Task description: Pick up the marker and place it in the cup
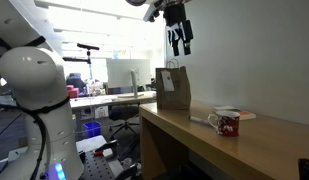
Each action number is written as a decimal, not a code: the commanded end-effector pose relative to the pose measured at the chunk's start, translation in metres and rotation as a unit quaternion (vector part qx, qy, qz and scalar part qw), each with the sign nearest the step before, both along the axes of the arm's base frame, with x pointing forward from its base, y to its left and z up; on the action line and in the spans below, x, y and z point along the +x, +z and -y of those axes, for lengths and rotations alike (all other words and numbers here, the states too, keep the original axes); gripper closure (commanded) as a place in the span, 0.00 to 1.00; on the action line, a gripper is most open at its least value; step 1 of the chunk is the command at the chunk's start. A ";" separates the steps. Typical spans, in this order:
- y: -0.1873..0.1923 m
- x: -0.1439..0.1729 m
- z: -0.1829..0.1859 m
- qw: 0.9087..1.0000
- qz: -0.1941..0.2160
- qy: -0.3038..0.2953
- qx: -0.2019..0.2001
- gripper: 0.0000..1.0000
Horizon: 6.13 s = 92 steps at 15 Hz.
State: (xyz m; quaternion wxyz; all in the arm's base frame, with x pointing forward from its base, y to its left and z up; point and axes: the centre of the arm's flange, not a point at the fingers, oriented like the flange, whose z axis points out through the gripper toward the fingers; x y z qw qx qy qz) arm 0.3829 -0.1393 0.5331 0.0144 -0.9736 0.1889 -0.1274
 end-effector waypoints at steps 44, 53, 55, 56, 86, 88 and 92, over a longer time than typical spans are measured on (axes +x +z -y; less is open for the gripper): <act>-0.335 0.259 -0.067 0.867 -0.136 -0.457 0.147 0.85; -0.221 0.250 -0.074 0.875 -0.168 -0.371 0.261 0.95; -0.186 0.242 -0.055 0.866 -0.178 -0.349 0.311 0.95; -0.173 0.237 -0.043 0.859 -0.187 -0.340 0.335 0.95; -0.249 0.235 0.157 0.735 -0.293 -0.371 0.486 0.79; -0.247 0.234 0.155 0.738 -0.293 -0.375 0.479 0.53; -0.224 0.235 0.140 0.772 -0.276 -0.381 0.428 0.33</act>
